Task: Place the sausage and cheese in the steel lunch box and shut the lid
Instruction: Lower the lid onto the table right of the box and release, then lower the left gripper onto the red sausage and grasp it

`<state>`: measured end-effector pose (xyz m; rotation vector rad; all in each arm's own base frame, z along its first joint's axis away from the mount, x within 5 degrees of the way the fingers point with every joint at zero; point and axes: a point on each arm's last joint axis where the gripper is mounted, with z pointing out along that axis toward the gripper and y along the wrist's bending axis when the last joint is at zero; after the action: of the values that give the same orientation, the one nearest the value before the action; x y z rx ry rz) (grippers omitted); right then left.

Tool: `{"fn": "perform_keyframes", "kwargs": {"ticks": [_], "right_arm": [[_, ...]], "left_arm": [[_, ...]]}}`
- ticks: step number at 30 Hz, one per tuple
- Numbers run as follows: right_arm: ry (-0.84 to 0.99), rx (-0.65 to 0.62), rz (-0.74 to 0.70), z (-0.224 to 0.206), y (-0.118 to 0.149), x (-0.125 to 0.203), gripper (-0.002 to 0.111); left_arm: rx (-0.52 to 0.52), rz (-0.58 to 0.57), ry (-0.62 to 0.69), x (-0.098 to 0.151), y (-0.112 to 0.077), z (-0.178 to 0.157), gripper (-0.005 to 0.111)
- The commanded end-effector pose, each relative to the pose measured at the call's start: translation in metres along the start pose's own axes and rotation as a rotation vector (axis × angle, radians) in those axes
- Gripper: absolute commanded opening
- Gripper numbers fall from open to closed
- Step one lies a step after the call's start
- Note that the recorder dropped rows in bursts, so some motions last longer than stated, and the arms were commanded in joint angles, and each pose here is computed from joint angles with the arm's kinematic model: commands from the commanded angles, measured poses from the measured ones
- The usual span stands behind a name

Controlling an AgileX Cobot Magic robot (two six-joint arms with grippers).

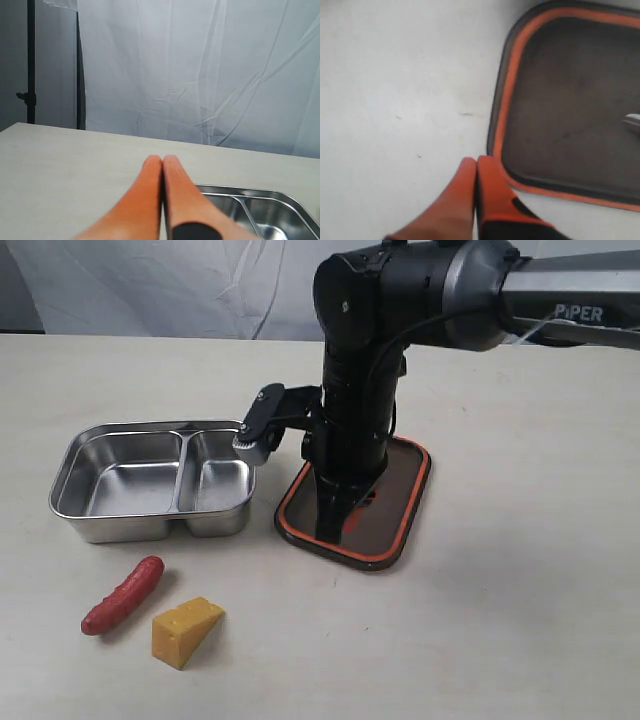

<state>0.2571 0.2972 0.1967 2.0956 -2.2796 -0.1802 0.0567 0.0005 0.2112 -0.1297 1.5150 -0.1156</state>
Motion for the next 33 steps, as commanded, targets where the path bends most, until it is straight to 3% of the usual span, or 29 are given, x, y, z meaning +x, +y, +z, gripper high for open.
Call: {"fn": "perform_keyframes", "kwargs": {"ticks": [1,5,8,10,13,14,18,23,28,30,33], "right_arm": [[0.027,-0.056,0.020,0.011,0.007,0.006,0.009],[0.013,-0.060,0.029,0.008,0.008,0.006,0.037],[-0.013,-0.040,0.075,-0.005,0.011,0.007,0.046],[-0.046,-0.024,0.127,-0.019,0.014,0.010,0.037],[-0.234,0.098,0.208,-0.047,0.012,0.004,0.002],[-0.299,0.132,0.261,-0.055,0.010,0.002,0.000],[-0.442,0.160,0.430,-0.072,-0.006,0.009,0.000],[-0.445,0.167,0.580,-0.075,-0.035,0.036,0.000],[-0.452,0.175,0.630,-0.078,-0.048,0.049,0.000],[-0.457,0.180,0.626,-0.079,-0.048,0.050,0.000],[-0.461,0.182,0.613,-0.079,-0.049,0.049,0.000]], "left_arm": [[-0.001,0.004,-0.013,0.000,0.000,0.000,0.000],[-0.001,0.004,-0.013,0.000,0.000,0.000,0.000],[-0.001,0.004,-0.028,-0.001,0.000,0.000,0.000],[-0.001,-0.040,-0.061,-0.004,0.000,-0.001,0.000],[-0.003,-0.180,-0.104,-0.008,0.001,-0.001,0.000],[-0.006,-0.221,-0.124,-0.010,0.002,-0.001,0.000],[-0.009,-0.434,-0.186,-0.015,0.005,-0.002,0.000],[-0.004,-0.609,-0.190,-0.015,0.006,-0.002,0.000],[0.003,-0.766,-0.388,-0.030,0.013,-0.007,0.000],[0.013,-0.808,-0.402,-0.031,0.013,-0.007,0.000],[0.077,-0.755,-0.420,-0.040,0.007,-0.009,0.000]]}}
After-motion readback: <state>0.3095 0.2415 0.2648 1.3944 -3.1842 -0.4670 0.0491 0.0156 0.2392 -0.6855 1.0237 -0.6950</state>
